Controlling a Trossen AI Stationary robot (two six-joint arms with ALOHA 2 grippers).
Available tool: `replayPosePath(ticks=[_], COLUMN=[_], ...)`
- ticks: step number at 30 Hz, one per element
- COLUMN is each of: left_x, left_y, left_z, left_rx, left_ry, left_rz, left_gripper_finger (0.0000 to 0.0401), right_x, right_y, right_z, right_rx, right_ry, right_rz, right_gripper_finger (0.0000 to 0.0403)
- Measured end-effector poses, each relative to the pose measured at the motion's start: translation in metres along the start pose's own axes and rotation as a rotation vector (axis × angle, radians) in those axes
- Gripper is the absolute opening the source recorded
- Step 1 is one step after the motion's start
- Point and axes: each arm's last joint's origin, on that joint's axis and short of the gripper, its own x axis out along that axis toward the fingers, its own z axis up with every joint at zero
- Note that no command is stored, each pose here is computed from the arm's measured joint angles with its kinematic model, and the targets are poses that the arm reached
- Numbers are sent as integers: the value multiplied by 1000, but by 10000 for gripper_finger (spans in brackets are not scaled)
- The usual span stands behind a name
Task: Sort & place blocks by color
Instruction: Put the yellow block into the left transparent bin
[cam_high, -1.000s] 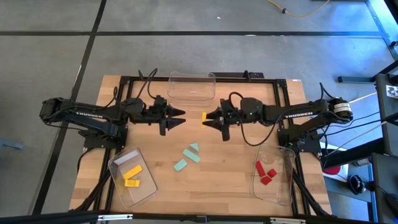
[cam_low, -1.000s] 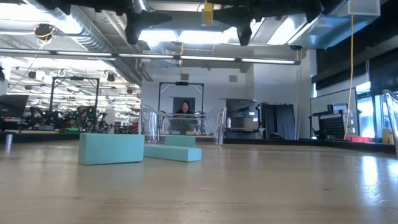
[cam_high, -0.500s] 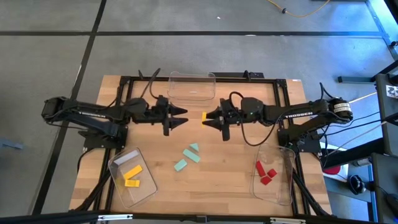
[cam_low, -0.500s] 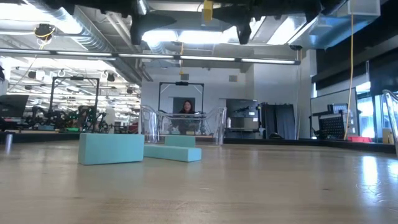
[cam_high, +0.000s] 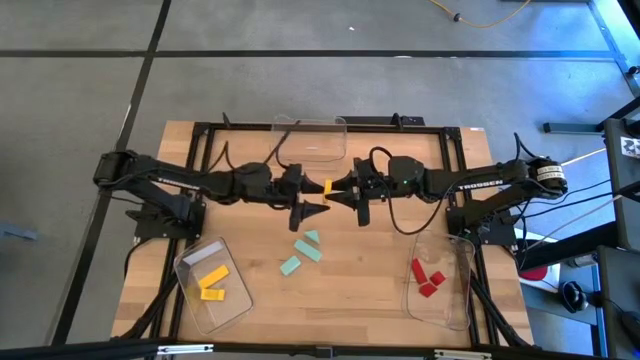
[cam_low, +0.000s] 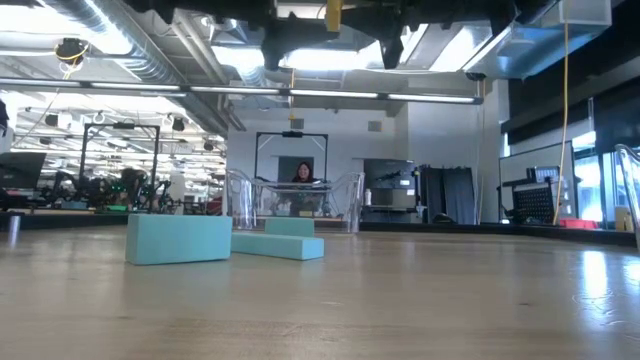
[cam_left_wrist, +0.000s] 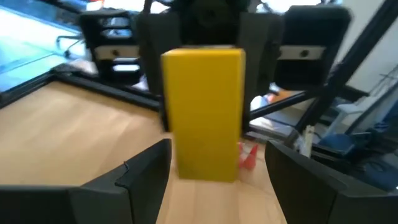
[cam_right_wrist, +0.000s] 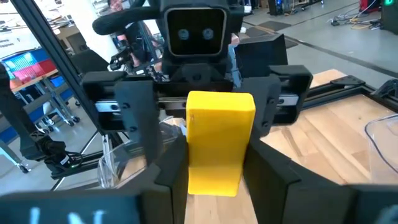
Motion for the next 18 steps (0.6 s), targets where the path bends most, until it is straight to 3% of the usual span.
replayPosePath(ticks=[10,14,18], left_x=[6,6,6], left_y=[0,1,4], left_z=[0,0,0], left_rx=[-6,-6,-12], left_ry=[-52,-51,-45], left_rz=[-23,-13,3], left_gripper_finger=[243,197,122], right_x=[0,0,0], right_y=[0,1,1], right_z=[1,0,0], right_rx=[-1,-4,-5], right_ry=[0,0,6], right_rz=[8,11,25], right_gripper_finger=[121,121,121])
